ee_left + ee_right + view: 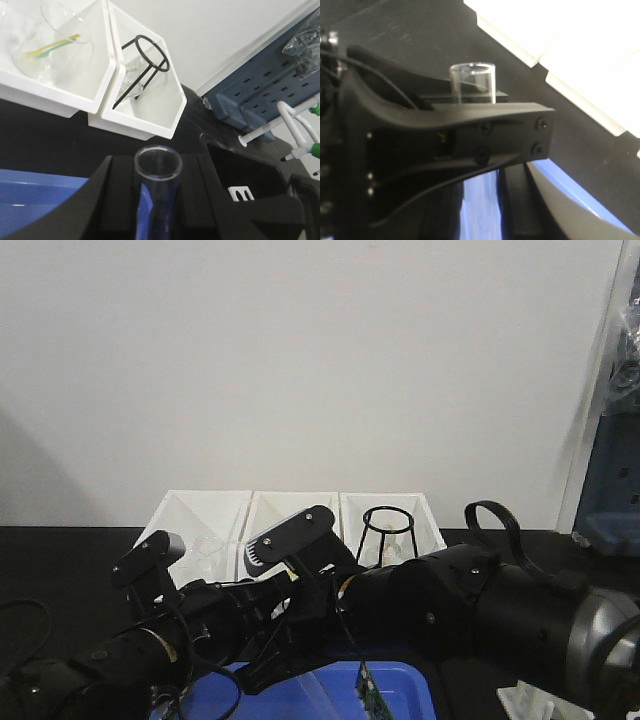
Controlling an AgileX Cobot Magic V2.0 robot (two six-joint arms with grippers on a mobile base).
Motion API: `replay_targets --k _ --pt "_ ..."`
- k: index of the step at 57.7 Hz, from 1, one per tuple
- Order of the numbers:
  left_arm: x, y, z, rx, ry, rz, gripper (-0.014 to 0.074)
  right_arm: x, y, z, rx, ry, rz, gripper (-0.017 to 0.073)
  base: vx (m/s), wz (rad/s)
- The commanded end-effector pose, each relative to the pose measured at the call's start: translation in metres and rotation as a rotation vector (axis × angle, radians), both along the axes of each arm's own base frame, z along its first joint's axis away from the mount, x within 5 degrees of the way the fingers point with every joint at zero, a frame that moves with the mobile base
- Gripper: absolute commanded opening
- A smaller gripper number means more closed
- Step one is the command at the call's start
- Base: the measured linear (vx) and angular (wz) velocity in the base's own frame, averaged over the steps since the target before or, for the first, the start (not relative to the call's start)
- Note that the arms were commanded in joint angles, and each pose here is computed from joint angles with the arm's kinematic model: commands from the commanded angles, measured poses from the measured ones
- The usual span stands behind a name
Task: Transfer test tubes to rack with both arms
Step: 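Close the right gripper on the tube and open the left gripper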
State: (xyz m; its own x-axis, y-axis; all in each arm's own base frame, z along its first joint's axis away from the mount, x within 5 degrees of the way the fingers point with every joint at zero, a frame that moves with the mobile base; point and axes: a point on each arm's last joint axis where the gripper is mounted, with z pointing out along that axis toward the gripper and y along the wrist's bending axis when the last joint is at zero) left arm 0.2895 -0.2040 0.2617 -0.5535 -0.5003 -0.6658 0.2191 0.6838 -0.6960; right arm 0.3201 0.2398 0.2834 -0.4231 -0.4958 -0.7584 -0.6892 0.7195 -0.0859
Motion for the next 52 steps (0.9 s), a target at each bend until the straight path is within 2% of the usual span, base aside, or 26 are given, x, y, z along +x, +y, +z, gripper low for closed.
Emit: replay_targets --k 1,11,18,39,52 --pt "0.000 0.000 0.040 -0.136 -0.185 0.014 0.0143 0.001 -0.004 0.030 0.070 -0.101 -0.013 -0.0012 0.00 0.00" --pt "0.001 0.003 0.038 -0.123 -0.165 0.020 0.0340 0.001 -0.004 0.033 0.085 -0.117 -0.017 -0.0012 0.00 0.00" --pt "0.003 0.005 0.037 -0.121 -0.153 0.031 0.0406 0.002 -0.003 0.034 0.095 -0.132 -0.019 -0.0010 0.00 0.00" --pt "0.005 0.009 0.039 -0.127 -0.168 0.043 0.0411 0.007 -0.007 0.037 0.112 -0.172 -0.036 -0.0010 0.00 0.00" --pt "0.006 0.010 0.042 -0.145 -0.201 0.051 0.0411 0.027 -0.038 0.038 0.128 -0.163 -0.145 -0.0009 0.00 0.00"
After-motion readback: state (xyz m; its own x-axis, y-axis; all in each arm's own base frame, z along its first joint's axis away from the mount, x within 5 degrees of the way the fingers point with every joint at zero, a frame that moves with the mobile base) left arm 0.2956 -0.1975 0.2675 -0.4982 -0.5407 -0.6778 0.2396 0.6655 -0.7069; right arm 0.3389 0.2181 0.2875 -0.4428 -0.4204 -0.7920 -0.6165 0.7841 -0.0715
